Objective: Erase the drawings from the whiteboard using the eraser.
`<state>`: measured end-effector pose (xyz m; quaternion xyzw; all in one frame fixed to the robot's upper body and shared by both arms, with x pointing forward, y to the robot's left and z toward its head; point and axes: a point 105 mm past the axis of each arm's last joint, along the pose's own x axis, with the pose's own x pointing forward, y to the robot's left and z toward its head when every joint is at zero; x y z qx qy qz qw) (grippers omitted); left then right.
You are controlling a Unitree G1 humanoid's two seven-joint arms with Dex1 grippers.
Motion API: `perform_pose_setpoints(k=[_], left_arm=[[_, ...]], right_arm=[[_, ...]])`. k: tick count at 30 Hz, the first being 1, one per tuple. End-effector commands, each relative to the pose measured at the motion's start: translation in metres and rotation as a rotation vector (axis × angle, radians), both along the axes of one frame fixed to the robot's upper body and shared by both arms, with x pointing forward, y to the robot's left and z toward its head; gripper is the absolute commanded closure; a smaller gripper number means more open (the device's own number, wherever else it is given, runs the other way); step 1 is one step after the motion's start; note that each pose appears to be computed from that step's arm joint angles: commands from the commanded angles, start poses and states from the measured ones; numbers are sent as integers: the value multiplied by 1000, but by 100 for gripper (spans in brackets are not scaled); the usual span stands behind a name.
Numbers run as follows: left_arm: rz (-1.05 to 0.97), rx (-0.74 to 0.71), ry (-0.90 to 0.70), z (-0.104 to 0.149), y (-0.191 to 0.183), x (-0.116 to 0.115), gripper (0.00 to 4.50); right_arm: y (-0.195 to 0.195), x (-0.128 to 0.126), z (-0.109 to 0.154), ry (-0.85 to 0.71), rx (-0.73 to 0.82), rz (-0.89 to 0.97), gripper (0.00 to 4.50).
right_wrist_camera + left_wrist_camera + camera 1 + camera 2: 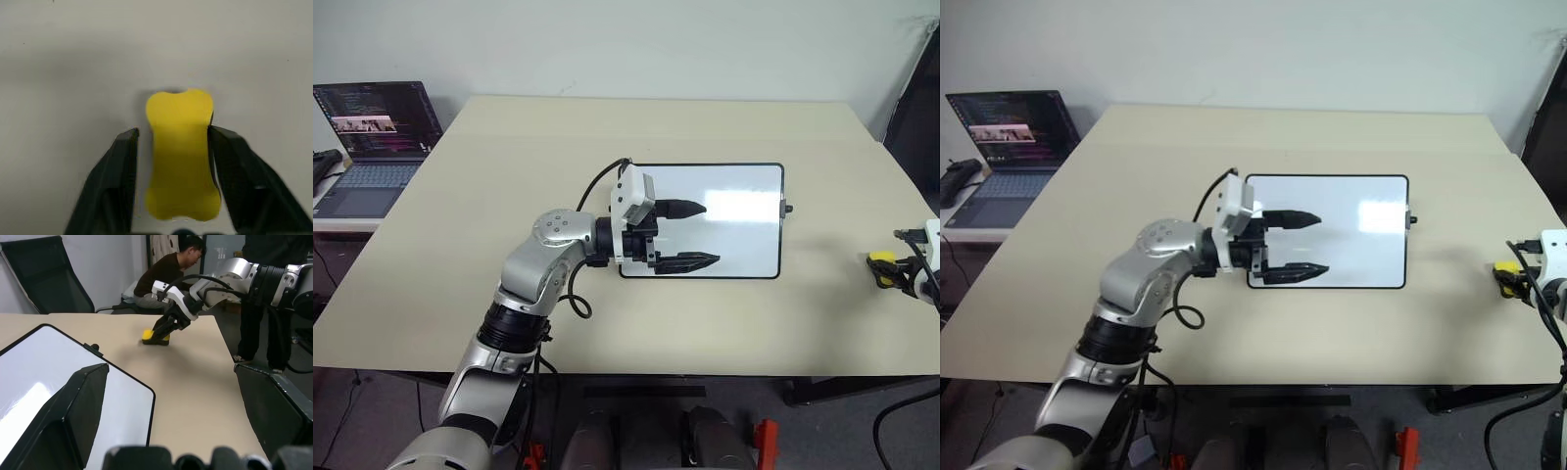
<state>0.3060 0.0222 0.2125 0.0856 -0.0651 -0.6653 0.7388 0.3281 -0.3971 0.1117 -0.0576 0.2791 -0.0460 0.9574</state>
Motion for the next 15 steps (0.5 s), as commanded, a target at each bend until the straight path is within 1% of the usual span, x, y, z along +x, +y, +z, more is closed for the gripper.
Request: perform_pose_setpoints(k=[1,3,4,5,7,8,10,11,15], left_arm=[[0,-3,-40,8,3,-2,0],[19,0,-47,9,7,0,0],[37,-1,-53,10,10,3,0],[63,-7,-62,12,15,6,0],[166,-52,-76,22,31,19,0],[245,-88,-90,28,43,28,0],[419,-146,-125,35,69,47,0],[537,-166,-135,35,87,58,0],[891,-242,-141,29,141,84,0]], right_arm=[[-5,4,25,-64,-44,16,86],[-4,5,33,-84,-57,26,20],[-1,7,41,-109,-64,44,9],[5,9,49,-140,-63,68,9],[25,17,69,-252,-28,129,9],[37,20,75,-306,-7,156,9],[51,24,74,-357,2,182,9],[54,27,67,-374,0,166,9],[56,36,44,-440,40,83,9]])
